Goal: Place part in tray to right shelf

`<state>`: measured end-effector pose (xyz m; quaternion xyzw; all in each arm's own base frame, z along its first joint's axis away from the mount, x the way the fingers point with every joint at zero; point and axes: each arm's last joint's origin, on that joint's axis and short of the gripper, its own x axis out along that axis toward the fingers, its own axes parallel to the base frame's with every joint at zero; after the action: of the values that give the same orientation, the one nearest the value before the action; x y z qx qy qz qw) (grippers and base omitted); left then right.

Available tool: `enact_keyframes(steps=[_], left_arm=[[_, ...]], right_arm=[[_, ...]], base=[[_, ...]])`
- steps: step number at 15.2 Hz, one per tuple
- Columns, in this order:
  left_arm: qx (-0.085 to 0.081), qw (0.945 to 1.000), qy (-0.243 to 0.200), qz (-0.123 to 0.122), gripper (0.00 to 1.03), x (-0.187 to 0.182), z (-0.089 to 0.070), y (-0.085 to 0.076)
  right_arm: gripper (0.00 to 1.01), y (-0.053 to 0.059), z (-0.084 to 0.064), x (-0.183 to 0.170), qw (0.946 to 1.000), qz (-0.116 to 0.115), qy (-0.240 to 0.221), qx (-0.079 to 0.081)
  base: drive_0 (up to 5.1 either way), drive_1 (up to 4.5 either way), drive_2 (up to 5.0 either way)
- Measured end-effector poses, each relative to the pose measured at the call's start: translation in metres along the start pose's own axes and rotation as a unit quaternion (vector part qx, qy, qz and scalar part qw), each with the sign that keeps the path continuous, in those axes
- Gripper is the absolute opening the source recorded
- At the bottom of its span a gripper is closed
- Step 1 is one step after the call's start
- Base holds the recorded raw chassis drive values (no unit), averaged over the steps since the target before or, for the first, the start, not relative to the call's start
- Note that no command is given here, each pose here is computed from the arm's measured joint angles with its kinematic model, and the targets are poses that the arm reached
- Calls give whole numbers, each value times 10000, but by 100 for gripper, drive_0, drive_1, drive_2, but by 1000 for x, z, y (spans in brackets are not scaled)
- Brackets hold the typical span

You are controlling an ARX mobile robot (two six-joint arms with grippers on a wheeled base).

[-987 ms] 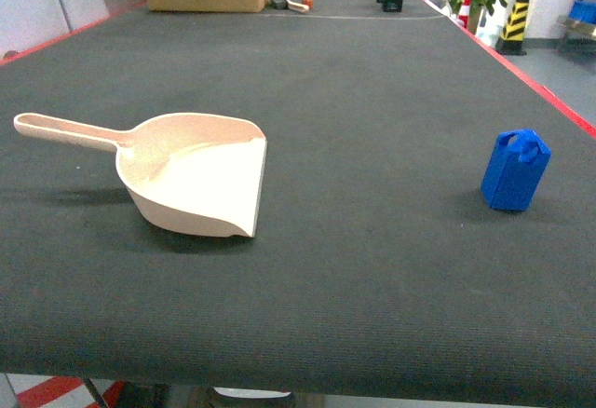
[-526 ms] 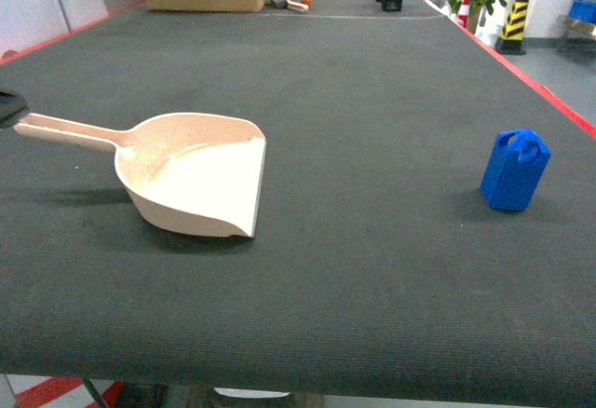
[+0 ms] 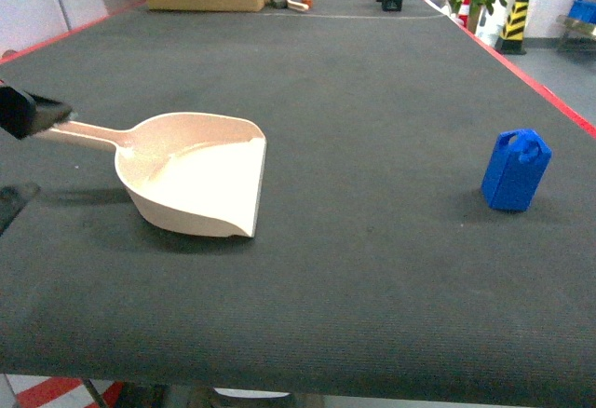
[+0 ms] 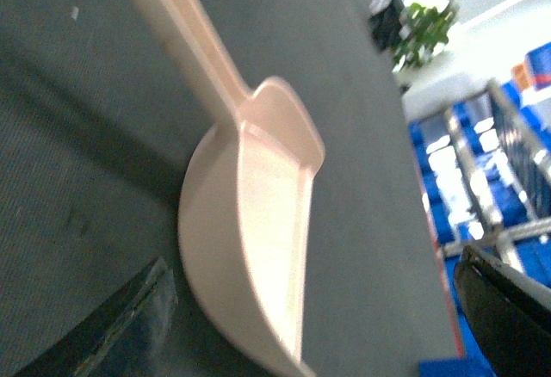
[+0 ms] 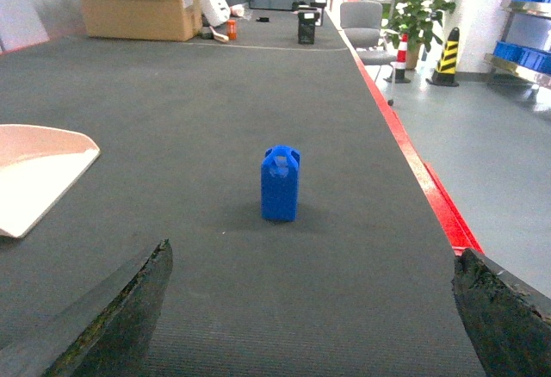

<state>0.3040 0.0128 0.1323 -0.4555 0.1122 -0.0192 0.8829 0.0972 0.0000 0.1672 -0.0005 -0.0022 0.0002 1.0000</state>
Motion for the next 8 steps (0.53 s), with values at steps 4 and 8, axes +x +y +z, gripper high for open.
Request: enact_keyframes(steps=[4, 8], left_arm=[[-447, 9990, 43, -63, 98, 23, -8, 18], [-576, 9980, -88, -246, 98, 68, 6, 21]], right_arm=[[98, 0, 0, 0, 10000, -2, 0, 0], [98, 0, 0, 0, 10000, 0, -2, 0]], base=[[0, 0, 0], [0, 0, 0]])
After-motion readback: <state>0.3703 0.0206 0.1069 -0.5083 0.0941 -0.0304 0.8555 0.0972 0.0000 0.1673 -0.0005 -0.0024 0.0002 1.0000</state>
